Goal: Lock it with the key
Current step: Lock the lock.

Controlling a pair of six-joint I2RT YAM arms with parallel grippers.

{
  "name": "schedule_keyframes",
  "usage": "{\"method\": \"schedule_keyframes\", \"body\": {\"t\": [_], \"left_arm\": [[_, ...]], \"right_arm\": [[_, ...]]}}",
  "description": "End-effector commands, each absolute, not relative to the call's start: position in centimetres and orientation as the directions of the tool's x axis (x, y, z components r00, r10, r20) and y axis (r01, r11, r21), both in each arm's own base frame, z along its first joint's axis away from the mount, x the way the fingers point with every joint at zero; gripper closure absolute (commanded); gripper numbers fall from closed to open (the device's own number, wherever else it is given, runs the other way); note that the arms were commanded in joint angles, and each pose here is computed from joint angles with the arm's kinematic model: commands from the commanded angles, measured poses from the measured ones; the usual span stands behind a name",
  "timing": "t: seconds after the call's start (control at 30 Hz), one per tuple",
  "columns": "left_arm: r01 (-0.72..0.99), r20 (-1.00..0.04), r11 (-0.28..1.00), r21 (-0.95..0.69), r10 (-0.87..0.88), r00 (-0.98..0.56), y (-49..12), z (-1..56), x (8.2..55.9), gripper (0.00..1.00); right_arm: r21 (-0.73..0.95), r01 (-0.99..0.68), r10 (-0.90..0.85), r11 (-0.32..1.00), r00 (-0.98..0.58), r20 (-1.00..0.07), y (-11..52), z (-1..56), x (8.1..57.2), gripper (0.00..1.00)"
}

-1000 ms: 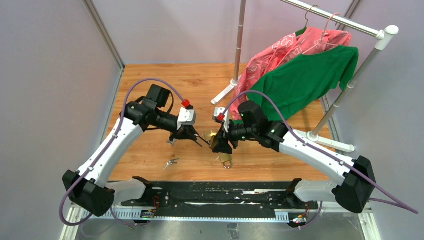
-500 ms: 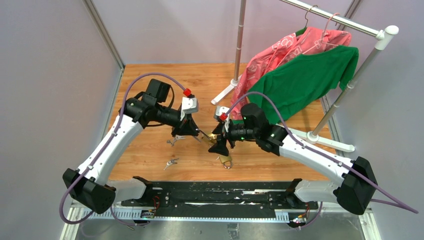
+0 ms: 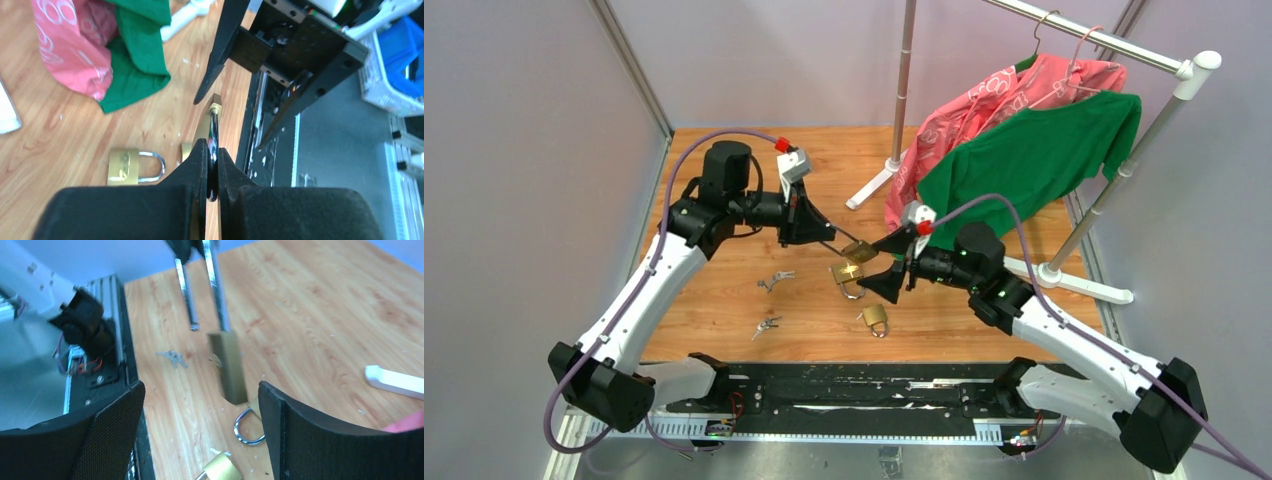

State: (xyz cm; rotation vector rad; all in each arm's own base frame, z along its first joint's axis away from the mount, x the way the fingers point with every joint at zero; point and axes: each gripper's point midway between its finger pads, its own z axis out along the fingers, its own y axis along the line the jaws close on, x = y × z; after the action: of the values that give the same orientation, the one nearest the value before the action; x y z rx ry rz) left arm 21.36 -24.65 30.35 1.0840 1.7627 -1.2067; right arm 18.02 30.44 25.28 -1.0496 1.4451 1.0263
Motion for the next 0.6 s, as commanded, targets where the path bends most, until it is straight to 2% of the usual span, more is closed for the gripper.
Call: {"method": "schedule_keyframes", "body": {"t": [0.0,0.13,0.37,0.57], "left_arm": [[0.946,-0.95,0.14,-0.293,0.066,-0.304,-25.4,37.9,20.6,1.0],[0.964,-0.969,0.111,-0.241,0.019,-0.245,-25.3,40.8,19.5,1.0],[0.987,-0.987,0.045,-0.156,-0.04,-0.155,-25.9,43.6,17.7,1.0],[0.995,-0.99,-0.008,-0.103,-0.09,-0.104,-26.5,44.6,16.8,1.0]], "right_arm": [[0.109,-0.947,0.165,0.302,-0.06,-0.984,28.2,30.1,19.1,0.14],[0.054,-0.937,0.246,0.344,0.034,-0.969,27.2,32.1,19.3,0.12],[-0.026,-0.956,0.365,0.293,0.136,-0.921,27.5,36.6,18.6,0.15],[-0.088,-0.963,0.407,0.256,0.19,-0.893,28.0,39.1,18.3,0.31]]}}
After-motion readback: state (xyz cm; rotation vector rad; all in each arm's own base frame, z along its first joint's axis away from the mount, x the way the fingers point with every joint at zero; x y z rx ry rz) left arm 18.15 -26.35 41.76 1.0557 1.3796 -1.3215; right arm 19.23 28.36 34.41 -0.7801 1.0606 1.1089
